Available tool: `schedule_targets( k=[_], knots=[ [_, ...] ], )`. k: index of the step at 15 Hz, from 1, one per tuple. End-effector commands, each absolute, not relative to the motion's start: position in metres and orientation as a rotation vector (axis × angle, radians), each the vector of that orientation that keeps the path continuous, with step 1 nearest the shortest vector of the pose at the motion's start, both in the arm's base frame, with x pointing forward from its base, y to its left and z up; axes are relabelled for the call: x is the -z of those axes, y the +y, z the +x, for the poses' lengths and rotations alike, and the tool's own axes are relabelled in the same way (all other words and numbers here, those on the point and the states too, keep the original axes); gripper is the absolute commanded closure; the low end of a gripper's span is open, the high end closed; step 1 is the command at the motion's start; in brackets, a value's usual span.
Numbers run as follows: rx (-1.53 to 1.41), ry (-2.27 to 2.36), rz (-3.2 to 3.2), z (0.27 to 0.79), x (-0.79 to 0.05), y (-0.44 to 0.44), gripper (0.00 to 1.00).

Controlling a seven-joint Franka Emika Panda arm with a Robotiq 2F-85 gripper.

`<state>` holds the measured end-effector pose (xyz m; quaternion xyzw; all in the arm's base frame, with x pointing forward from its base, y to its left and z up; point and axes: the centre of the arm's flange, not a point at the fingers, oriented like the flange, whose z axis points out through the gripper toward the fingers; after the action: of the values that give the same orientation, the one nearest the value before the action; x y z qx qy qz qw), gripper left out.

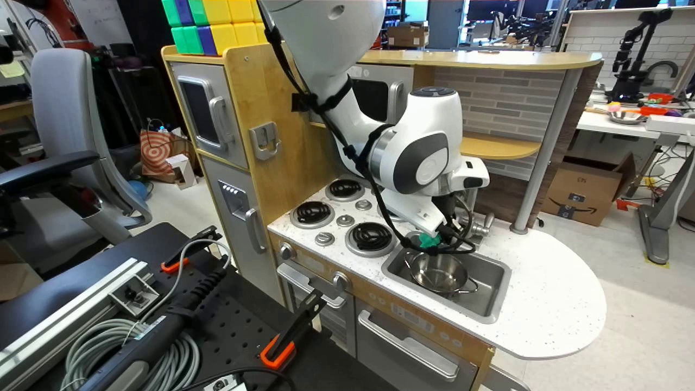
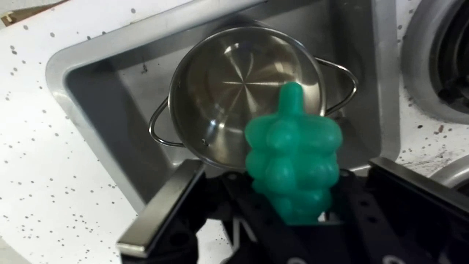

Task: Put the green object into the silver pot in the sink

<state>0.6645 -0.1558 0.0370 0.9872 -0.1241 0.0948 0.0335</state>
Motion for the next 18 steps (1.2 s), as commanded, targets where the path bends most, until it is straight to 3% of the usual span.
schedule_targets(
  k=[1,4,5,6,15,18],
  knots=[
    [-0.235,-0.468,3.011,0.686,-0.020,-0.173,0.98],
    [-0.191,-0.472,2.996,0.687,-0.013,-0.177,0.98],
    [-0.184,-0.461,3.006,0.687,-0.012,-0.176,0.67],
    [-0.176,-0.459,3.011,0.686,-0.011,-0.175,0.66],
    [-0.126,-0.414,3.057,0.657,-0.023,-0.164,0.01],
    [-0.016,-0.278,3.099,0.618,-0.038,-0.155,0.00]
  ],
)
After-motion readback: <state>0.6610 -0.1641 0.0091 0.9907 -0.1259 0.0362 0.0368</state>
